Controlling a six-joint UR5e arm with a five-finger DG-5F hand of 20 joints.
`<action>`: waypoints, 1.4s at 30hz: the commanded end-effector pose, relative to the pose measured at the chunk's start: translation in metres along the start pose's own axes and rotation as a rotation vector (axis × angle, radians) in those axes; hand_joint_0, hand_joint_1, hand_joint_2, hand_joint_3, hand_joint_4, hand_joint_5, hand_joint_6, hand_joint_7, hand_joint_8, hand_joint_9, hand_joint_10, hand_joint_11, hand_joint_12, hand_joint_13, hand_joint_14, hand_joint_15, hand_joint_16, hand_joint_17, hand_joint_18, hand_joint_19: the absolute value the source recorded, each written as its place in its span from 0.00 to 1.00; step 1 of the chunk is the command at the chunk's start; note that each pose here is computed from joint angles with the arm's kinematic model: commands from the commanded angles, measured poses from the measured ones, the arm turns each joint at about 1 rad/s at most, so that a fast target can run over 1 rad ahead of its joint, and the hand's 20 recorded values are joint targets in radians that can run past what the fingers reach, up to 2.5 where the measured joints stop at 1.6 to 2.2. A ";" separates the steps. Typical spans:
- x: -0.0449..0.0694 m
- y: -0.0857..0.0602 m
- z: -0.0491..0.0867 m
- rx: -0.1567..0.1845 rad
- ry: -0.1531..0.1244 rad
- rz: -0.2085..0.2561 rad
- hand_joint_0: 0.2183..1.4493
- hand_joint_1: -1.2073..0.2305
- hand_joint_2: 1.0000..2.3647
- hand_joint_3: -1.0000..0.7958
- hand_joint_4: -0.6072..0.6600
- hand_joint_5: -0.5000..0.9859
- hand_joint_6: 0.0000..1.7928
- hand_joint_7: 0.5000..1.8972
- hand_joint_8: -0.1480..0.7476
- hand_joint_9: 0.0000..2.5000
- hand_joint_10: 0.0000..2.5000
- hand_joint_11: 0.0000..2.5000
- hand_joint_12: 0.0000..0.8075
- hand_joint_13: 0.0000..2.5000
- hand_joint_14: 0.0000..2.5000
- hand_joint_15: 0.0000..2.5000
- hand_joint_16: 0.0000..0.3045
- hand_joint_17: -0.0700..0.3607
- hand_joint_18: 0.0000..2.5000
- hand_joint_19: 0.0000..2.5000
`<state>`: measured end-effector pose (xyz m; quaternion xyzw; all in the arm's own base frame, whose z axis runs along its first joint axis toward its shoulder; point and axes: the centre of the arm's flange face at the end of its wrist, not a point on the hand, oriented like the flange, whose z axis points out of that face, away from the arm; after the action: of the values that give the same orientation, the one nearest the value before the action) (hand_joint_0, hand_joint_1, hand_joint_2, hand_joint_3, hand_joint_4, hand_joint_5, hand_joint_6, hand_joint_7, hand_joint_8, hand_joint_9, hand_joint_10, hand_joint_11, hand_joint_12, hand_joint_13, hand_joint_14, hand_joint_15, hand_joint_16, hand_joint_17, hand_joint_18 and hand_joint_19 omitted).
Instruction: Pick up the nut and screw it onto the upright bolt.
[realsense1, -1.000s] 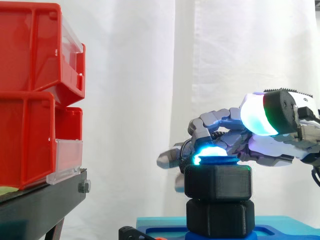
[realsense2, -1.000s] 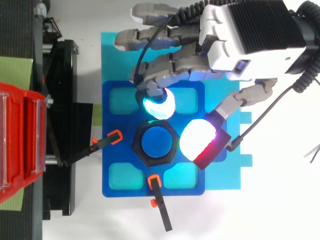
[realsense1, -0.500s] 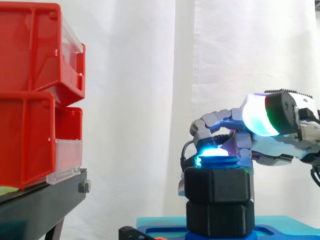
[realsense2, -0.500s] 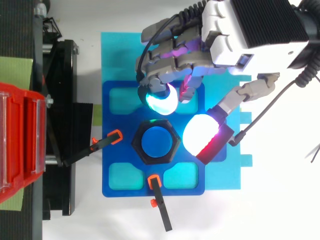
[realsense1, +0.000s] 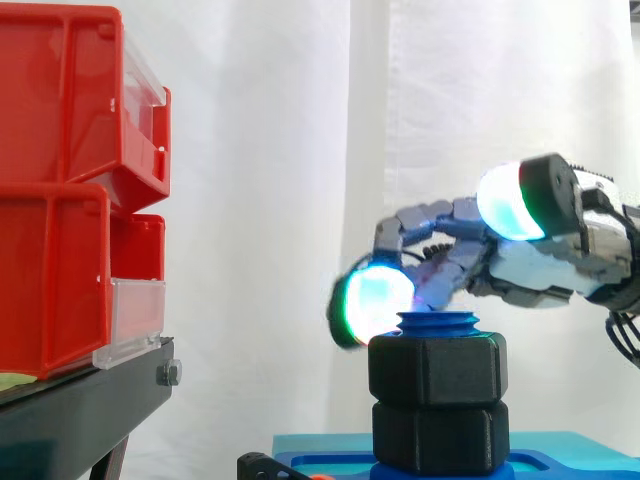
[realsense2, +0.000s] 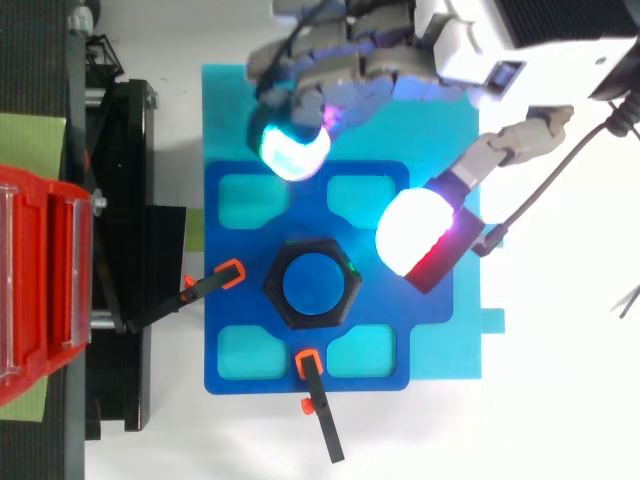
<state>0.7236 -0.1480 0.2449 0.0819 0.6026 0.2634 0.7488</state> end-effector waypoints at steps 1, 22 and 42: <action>-0.011 -0.005 0.001 -0.020 -0.007 -0.009 0.18 0.73 0.00 0.28 0.65 0.26 0.28 0.25 0.50 0.34 0.00 0.00 0.41 0.15 0.00 0.00 0.14 0.39 0.07 0.00; 0.026 0.027 0.005 -0.068 0.056 -0.035 0.16 0.79 0.00 0.28 0.53 0.16 0.28 0.01 0.35 0.00 0.00 0.00 0.42 0.00 0.00 0.00 0.16 0.42 0.00 0.00; 0.053 0.033 -0.005 -0.011 0.046 -0.019 0.17 0.78 0.00 0.28 0.56 0.17 0.28 0.06 0.37 0.00 0.00 0.00 0.42 0.00 0.00 0.00 0.16 0.41 0.00 0.00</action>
<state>0.7175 -0.0967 0.2161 0.0626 0.6244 0.2629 0.7328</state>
